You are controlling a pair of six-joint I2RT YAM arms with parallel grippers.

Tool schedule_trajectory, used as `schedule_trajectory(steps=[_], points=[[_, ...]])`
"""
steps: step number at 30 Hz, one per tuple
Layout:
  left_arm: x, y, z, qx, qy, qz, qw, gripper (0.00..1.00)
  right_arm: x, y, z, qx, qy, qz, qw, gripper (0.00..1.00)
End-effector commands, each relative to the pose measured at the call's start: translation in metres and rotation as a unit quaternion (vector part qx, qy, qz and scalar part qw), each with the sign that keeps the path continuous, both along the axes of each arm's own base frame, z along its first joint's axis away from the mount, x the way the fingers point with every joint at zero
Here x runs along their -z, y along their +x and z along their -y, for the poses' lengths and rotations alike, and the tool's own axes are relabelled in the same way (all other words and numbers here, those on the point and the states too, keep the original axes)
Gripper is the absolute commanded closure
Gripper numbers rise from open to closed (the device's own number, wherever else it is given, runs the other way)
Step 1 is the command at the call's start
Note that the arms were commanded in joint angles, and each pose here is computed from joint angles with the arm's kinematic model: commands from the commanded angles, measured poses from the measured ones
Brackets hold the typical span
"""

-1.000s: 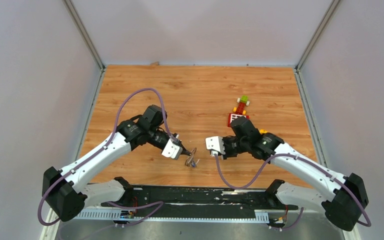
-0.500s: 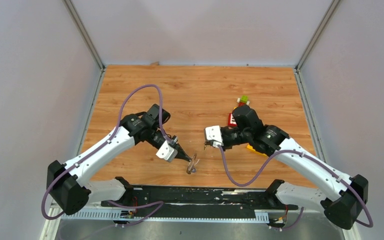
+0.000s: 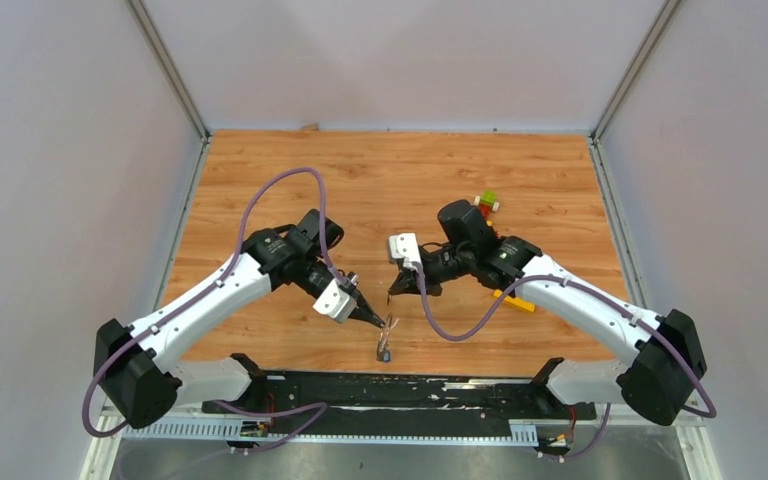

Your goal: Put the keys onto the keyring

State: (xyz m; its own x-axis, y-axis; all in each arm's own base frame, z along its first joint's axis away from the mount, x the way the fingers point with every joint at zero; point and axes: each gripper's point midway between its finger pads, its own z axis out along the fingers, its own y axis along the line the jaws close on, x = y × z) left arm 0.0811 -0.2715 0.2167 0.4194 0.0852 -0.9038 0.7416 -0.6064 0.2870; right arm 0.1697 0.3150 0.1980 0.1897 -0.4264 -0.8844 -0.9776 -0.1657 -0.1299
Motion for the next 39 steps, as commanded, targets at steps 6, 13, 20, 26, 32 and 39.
schedule_trajectory(steps=[6, 13, 20, 26, 32, 39], points=[[-0.029, 0.019, 0.014, -0.069, -0.025, 0.000, 0.997, 1.00, -0.021, -0.032, -0.017, -0.076, 0.065, -0.072, 0.992, 1.00], [-0.031, 0.032, 0.017, -0.114, -0.016, -0.004, 0.993, 1.00, -0.022, -0.037, -0.015, -0.086, 0.066, -0.080, 0.991, 1.00], [-0.032, 0.040, 0.019, -0.143, -0.012, -0.011, 0.990, 1.00, -0.027, -0.038, -0.012, -0.083, 0.069, -0.077, 0.991, 1.00], [-0.035, 0.049, 0.021, -0.175, -0.009, -0.020, 0.984, 1.00, -0.027, -0.037, -0.011, -0.080, 0.070, -0.080, 0.991, 1.00], [-0.037, 0.058, 0.021, -0.203, -0.007, -0.021, 0.979, 1.00, -0.026, -0.037, -0.010, -0.079, 0.069, -0.083, 0.991, 1.00], [-0.035, 0.063, 0.021, -0.219, -0.003, -0.019, 0.975, 1.00, -0.026, -0.037, -0.010, -0.078, 0.068, -0.087, 0.991, 1.00]])
